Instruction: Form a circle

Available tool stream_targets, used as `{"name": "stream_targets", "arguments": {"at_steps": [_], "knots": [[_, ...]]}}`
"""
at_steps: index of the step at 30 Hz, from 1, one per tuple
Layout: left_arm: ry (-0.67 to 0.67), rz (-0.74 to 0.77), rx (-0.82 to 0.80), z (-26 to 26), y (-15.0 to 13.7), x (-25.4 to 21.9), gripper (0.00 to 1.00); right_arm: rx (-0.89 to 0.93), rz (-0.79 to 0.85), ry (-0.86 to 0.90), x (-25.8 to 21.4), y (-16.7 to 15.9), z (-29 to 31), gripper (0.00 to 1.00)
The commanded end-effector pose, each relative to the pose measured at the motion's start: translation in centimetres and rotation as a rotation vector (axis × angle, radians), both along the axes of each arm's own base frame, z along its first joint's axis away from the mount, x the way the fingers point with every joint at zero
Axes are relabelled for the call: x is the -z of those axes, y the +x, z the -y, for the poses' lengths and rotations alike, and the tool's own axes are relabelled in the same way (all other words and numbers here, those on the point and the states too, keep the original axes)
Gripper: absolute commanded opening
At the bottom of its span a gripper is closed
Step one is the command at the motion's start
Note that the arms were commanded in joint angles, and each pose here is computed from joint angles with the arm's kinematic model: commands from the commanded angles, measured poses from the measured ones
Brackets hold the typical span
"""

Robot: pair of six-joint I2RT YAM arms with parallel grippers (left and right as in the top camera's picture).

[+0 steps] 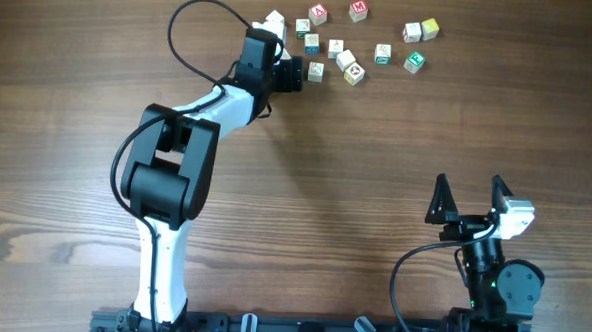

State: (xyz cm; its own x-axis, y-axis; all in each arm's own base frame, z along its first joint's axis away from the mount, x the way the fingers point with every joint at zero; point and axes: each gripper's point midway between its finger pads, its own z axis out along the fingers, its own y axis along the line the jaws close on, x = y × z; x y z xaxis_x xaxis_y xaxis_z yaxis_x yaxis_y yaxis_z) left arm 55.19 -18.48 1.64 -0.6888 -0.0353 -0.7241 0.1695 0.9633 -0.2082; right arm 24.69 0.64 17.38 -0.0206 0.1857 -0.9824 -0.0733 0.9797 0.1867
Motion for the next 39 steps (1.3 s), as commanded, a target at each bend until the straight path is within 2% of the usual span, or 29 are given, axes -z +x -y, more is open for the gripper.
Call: {"name": "stream_targets", "arguments": {"at_steps": [1, 7, 10, 11, 12, 14, 21, 28, 30, 31, 32, 34, 35, 39], "knots": [[0.004, -0.006, 0.022, 0.3, 0.1, 0.6, 0.52, 0.015, 0.003, 0.011, -0.1, 0.0, 0.3, 1.0], [-0.002, 0.013, 0.022, 0.4, 0.3, -0.5, 0.4, 0.015, 0.003, 0.011, -0.1, 0.0, 0.3, 1.0], [-0.014, 0.052, 0.022, 0.5, 0.6, -2.8, 0.39, 0.015, 0.003, 0.011, -0.1, 0.0, 0.3, 1.0], [-0.018, 0.066, 0.022, 0.5, 0.7, -3.5, 0.51, 0.015, 0.003, 0.011, -0.1, 0.0, 0.3, 1.0], [-0.021, 0.073, 0.022, 0.6, 0.8, -3.8, 0.72, 0.015, 0.003, 0.011, -0.1, 0.0, 0.3, 1.0], [-0.023, 0.077, 0.021, 0.5, 0.8, -3.9, 1.0, 0.015, 0.003, 0.011, -0.1, 0.0, 0.3, 1.0], [-0.042, 0.119, 0.015, 0.8, 1.7, -3.9, 1.0, 0.015, 0.003, 0.011, -0.1, 0.0, 0.3, 1.0], [-0.051, 0.035, -0.014, 0.6, 1.2, 1.3, 1.0, 0.015, 0.003, 0.011, -0.1, 0.0, 0.3, 1.0], [-0.052, 0.036, -0.015, 0.6, 1.3, 1.6, 0.98, 0.015, 0.003, 0.011, -0.1, 0.0, 0.3, 1.0], [-0.054, 0.041, -0.014, 0.6, 1.4, 1.5, 0.94, 0.015, 0.003, 0.011, -0.1, 0.0, 0.3, 1.0], [-0.055, 0.047, -0.014, 0.6, 1.4, 1.5, 0.87, 0.015, 0.003, 0.011, -0.1, 0.0, 0.3, 1.0], [-0.056, 0.055, -0.018, 0.5, 1.6, 1.3, 0.62, 0.015, 0.003, 0.011, -0.1, 0.0, 0.3, 1.0], [-0.057, 0.06, -0.018, 0.6, 1.7, 1.0, 0.55, 0.015, 0.003, 0.011, -0.1, 0.0, 0.3, 1.0], [-0.068, 0.086, -0.019, 0.7, 2.2, -1.4, 0.43, 0.015, 0.003, 0.011, -0.1, 0.0, 0.3, 1.0]]}}
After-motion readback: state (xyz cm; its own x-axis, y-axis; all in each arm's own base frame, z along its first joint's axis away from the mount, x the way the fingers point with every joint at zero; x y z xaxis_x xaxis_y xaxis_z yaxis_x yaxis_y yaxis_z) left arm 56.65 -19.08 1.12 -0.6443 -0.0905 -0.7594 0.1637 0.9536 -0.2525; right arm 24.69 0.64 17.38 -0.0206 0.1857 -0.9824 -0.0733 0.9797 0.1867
